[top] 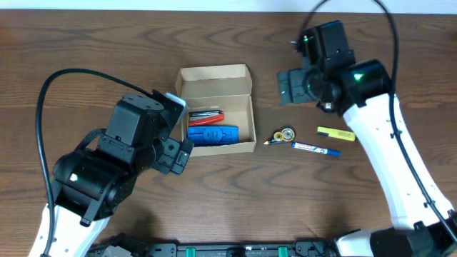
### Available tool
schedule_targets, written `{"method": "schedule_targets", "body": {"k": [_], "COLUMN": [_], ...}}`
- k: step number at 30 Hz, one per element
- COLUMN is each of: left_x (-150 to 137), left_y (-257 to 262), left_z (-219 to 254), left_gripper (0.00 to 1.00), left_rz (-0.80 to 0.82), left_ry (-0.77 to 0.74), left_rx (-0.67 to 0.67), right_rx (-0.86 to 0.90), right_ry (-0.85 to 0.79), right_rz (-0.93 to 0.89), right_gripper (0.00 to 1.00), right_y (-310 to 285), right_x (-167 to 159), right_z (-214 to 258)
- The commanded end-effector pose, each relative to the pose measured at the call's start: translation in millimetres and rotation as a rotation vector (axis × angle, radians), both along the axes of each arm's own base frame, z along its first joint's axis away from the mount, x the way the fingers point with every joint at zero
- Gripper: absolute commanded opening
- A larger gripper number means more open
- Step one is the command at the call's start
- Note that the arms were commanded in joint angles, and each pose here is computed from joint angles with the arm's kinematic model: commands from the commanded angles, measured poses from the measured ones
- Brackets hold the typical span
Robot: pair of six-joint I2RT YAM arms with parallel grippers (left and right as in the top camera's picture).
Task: Pack container
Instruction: 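Move the right gripper to the yellow correction tape roller and grasp it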
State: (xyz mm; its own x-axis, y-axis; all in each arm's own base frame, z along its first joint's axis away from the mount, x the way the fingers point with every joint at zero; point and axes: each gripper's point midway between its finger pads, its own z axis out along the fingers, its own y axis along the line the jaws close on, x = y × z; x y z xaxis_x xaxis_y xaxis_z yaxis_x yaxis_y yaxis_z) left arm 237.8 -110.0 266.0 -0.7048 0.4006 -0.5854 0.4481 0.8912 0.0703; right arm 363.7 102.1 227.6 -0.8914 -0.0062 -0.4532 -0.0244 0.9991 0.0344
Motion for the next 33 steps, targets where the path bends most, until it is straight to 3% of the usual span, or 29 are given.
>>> {"method": "schedule_targets", "body": {"k": [1, 4, 13, 25, 33], "left_x": [0.2, 0.2, 0.2, 0.2, 0.2], "left_y": [1.0, 1.0, 1.0, 1.0, 1.0], "left_z": [1.2, 1.2, 1.2, 1.2, 1.2], "left_gripper": [0.95, 0.95, 0.95, 0.95, 0.95], "left_rz": [-0.001, -0.001, -0.001, -0.001, -0.001], "left_ry": [-0.002, -0.002, -0.002, -0.002, -0.002], "left_rx": [0.003, 0.003, 0.003, 0.003, 0.003], "right_rx": [0.124, 0.148, 0.248, 0.185, 0.231], "right_ry": [0.116, 0.227, 0.424, 0.409, 0.346], "right_rz": [-0.347, -0.537, -0.775, -0.849, -0.868], "right_gripper": [0.92, 0.93, 0.88, 0.85, 0.77], "right_y": [-1.8, 1.6, 29.7, 26.0, 24.9], "right_x": [-11.4, -25.7, -34.3, -56.3, -50.1], "right_z": [-23.2, -45.9, -109.5, -176.1, -204.7]}}
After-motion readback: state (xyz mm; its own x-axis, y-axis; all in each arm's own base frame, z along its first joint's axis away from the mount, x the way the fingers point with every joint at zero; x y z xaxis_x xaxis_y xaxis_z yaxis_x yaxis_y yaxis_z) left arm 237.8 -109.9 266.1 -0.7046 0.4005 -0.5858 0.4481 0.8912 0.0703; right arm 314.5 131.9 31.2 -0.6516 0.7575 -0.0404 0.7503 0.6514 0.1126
